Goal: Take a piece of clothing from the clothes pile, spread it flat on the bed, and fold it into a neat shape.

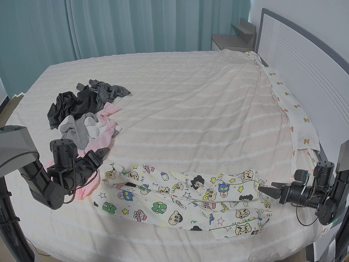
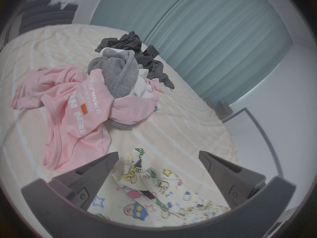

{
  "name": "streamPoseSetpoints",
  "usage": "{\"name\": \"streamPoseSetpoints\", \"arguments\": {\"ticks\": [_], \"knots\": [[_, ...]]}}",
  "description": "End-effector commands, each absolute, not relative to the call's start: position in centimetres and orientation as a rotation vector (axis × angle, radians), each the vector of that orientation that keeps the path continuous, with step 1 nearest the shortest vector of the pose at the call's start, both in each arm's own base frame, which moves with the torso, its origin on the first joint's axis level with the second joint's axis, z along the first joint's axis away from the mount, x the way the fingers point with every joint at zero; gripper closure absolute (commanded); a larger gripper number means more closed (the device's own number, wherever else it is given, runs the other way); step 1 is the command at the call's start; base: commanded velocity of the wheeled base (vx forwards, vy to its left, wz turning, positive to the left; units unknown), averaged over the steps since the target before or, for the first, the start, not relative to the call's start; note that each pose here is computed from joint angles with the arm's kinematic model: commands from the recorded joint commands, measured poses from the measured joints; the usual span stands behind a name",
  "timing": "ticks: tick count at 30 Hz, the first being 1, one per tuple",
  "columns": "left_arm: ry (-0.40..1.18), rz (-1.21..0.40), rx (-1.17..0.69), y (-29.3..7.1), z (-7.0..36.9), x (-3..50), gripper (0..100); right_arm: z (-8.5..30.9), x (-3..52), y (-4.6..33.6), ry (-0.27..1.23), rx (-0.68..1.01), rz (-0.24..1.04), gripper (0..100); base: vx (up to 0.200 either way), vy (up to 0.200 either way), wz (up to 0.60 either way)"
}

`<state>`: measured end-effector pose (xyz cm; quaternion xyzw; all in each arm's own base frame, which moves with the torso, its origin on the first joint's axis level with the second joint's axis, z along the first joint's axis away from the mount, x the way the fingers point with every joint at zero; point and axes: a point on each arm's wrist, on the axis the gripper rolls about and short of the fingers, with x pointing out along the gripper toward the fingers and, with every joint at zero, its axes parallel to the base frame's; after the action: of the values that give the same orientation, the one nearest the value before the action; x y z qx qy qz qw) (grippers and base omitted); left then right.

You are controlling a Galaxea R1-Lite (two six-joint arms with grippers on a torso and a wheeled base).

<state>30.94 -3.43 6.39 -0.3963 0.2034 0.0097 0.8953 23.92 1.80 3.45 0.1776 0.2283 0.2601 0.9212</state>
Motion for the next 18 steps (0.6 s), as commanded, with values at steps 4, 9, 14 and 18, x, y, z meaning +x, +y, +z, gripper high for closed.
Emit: {"name": "streamPoseSetpoints", "arguments": {"ticks": [4,9,14,18], "knots": [[0.548,-0.152,-1.055,-0.4,7.8,26.2,0,5.0,27.4,4.5,0.391,0.484,0.616,0,0.0,0.0,0.0],[0.614,-0.196,-1.07,0.1,6.3,26.0,0,2.8,29.6,4.8,0.422,0.501,0.559,0,0.0,0.0,0.0],[0.646,-0.193,-1.078,0.1,4.5,26.0,0,1.5,29.8,4.8,0.468,0.552,0.524,0,0.0,0.0,0.0],[0.638,-0.197,-1.075,0.1,3.2,26.2,0,0.4,29.7,4.9,0.505,0.564,0.513,0,0.0,0.0,0.0]]}}
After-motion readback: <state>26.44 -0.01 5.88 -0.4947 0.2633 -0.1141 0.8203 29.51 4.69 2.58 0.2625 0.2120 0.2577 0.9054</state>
